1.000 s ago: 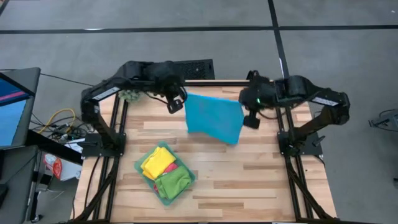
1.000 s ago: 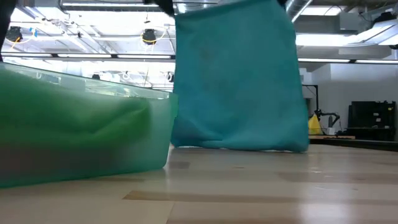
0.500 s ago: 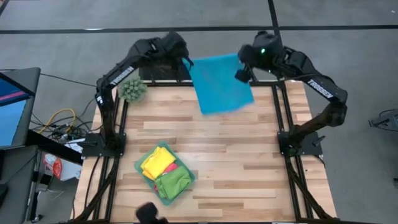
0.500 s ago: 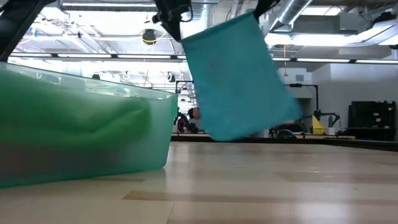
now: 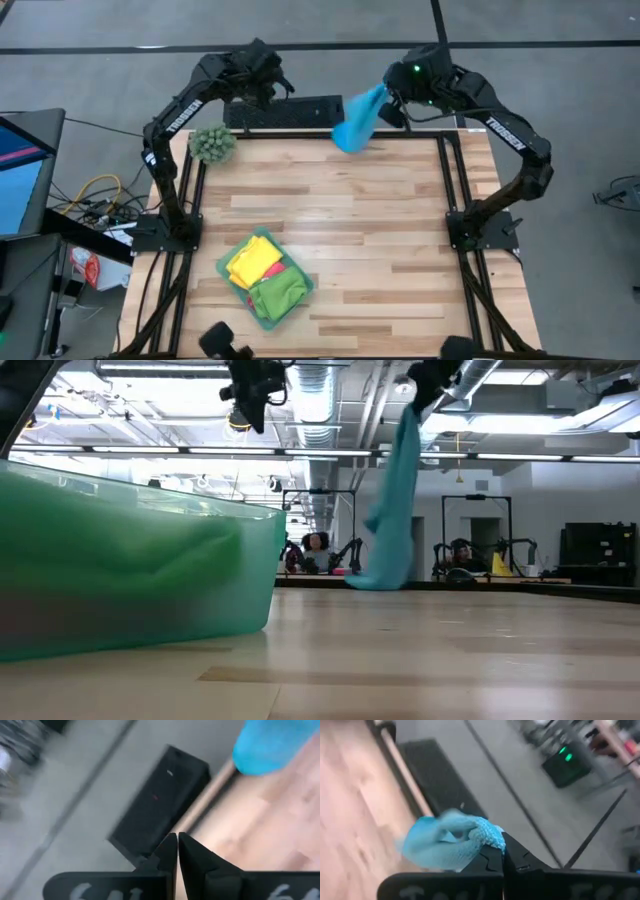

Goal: Fold microfiber towels
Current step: Fold the blue towel

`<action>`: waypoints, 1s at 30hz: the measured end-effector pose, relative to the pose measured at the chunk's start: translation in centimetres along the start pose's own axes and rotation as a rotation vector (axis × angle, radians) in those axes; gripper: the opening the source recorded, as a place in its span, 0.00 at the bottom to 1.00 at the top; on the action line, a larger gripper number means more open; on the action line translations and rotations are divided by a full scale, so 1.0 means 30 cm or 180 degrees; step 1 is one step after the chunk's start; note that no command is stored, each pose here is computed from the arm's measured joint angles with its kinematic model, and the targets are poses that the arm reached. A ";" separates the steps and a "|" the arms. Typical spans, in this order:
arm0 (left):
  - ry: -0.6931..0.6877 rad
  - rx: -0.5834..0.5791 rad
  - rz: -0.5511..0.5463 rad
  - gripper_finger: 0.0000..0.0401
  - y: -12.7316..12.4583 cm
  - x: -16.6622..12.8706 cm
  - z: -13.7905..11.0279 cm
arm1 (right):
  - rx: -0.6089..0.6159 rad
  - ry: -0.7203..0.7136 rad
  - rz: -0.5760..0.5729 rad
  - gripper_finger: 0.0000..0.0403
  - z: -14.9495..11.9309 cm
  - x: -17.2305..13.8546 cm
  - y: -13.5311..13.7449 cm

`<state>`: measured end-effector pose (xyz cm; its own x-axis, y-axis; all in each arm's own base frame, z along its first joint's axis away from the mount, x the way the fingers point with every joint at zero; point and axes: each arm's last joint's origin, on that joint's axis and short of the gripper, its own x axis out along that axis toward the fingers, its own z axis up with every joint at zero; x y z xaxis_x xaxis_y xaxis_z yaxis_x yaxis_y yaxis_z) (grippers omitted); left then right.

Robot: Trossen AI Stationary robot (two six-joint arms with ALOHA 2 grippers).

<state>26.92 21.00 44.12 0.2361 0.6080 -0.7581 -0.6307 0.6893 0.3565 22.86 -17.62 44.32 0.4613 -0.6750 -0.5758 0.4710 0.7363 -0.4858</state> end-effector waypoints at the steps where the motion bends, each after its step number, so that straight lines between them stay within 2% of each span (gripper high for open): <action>1: 0.0064 -0.0042 -0.0121 0.02 -0.008 0.011 -0.007 | -0.0007 0.0064 0.0061 0.00 -0.005 0.006 0.006; 4: 0.0121 -0.0141 -0.0800 0.02 -0.054 0.046 -0.013 | -0.0092 0.0182 0.0300 0.00 -0.012 -0.004 0.045; 7: 0.0049 -0.0045 -0.1400 0.02 -0.117 0.086 -0.008 | -0.0072 0.0211 0.0666 0.00 -0.007 -0.024 0.108; 12: 0.0074 0.0136 -0.1772 0.02 -0.244 0.178 -0.026 | 0.0025 0.0291 0.0980 0.00 -0.009 -0.096 0.182; 16: 0.0071 0.0263 -0.2292 0.02 -0.371 0.268 -0.066 | -0.0044 0.0412 0.1176 0.00 -0.009 -0.120 0.245; 20: -0.0007 0.0291 -0.2430 0.02 -0.470 0.348 -0.113 | -0.0048 0.0389 0.1220 0.01 -0.001 -0.135 0.276; 23: -0.0079 0.0340 -0.2463 0.03 -0.514 0.382 -0.138 | -0.0003 0.0400 0.1235 0.01 0.000 -0.140 0.285; 26: -0.0097 0.0506 -0.2482 0.09 -0.537 0.399 -0.161 | 0.0014 0.0458 0.1263 0.01 -0.004 -0.146 0.294; 30: -0.0257 0.0746 -0.2499 0.21 -0.552 0.393 -0.157 | 0.0043 0.0508 0.1277 0.01 -0.008 -0.150 0.298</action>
<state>36.65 14.88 26.71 0.6023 -0.0650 -0.7956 -0.0913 0.9845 -0.1496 24.82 -7.99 42.40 0.4883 -0.3189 -0.8123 0.2883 0.9375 -0.1947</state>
